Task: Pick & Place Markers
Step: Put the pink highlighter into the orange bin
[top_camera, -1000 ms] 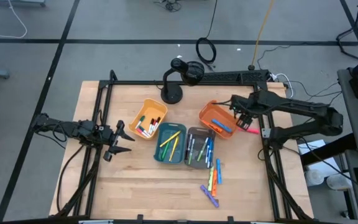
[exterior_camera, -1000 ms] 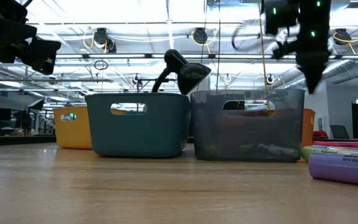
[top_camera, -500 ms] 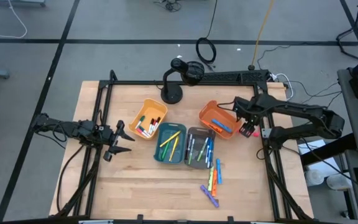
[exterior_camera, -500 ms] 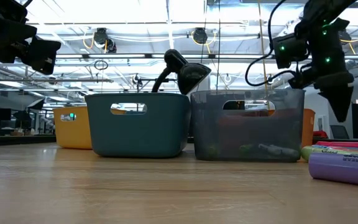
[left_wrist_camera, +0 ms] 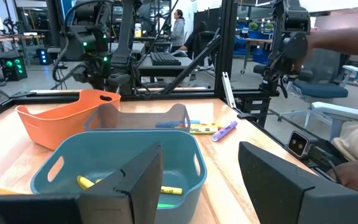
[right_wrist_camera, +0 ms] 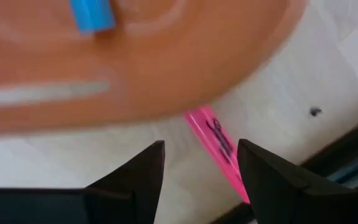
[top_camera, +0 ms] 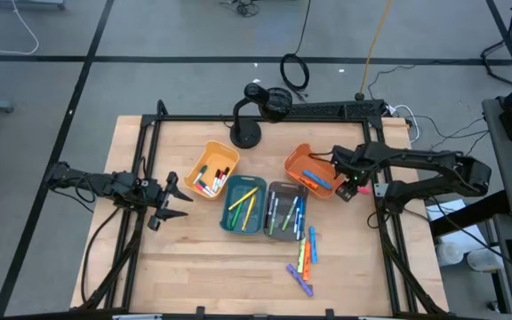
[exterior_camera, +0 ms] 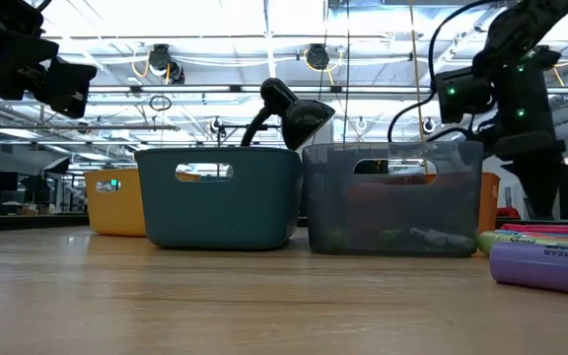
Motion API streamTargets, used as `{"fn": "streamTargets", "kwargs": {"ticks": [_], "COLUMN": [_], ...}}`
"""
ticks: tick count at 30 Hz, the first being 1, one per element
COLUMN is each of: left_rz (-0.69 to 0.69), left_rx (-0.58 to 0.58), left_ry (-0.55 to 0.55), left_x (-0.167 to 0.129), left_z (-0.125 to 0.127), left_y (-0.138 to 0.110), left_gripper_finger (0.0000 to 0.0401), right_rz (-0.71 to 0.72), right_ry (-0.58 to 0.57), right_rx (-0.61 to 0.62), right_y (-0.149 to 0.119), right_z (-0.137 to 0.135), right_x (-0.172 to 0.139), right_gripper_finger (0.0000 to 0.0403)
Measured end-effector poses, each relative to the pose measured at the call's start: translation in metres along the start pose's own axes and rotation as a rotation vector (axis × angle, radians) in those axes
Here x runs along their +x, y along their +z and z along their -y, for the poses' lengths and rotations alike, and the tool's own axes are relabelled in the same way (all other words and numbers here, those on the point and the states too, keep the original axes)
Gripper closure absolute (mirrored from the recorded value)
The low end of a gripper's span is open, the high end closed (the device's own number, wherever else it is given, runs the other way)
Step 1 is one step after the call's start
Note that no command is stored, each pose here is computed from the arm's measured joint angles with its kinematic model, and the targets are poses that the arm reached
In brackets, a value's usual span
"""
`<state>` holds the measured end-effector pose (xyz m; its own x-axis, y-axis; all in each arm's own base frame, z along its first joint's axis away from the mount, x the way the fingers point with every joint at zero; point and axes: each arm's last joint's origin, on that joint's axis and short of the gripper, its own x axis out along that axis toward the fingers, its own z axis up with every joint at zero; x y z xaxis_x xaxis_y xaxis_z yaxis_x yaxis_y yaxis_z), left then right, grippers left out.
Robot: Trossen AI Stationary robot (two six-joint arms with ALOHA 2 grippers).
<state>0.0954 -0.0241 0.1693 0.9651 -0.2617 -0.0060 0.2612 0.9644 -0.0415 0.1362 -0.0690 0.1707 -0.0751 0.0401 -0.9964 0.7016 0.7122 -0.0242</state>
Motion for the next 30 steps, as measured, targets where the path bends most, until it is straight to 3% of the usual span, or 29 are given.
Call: {"fn": "streamTargets", "kwargs": {"ticks": [11, 14, 30], "left_rz": [0.0, 0.0, 0.001], "left_rx": [0.0, 0.0, 0.0], "left_ry": [0.0, 0.0, 0.0], "left_x": [0.0, 0.0, 0.0], "left_z": [0.0, 0.0, 0.0], "left_y": [0.0, 0.0, 0.0], "left_gripper_finger": [0.0187, 0.0187, 0.0187], "right_rz": [0.037, 0.049, -0.06], "right_ry": [-0.048, -0.062, 0.06], "right_rx": [0.201, 0.201, 0.318], "right_y": [-0.002, -0.002, -0.018], "right_z": [0.003, 0.003, 0.003], "right_x": [0.016, 0.016, 0.044], "right_gripper_finger": [0.0218, 0.0218, 0.0232]}}
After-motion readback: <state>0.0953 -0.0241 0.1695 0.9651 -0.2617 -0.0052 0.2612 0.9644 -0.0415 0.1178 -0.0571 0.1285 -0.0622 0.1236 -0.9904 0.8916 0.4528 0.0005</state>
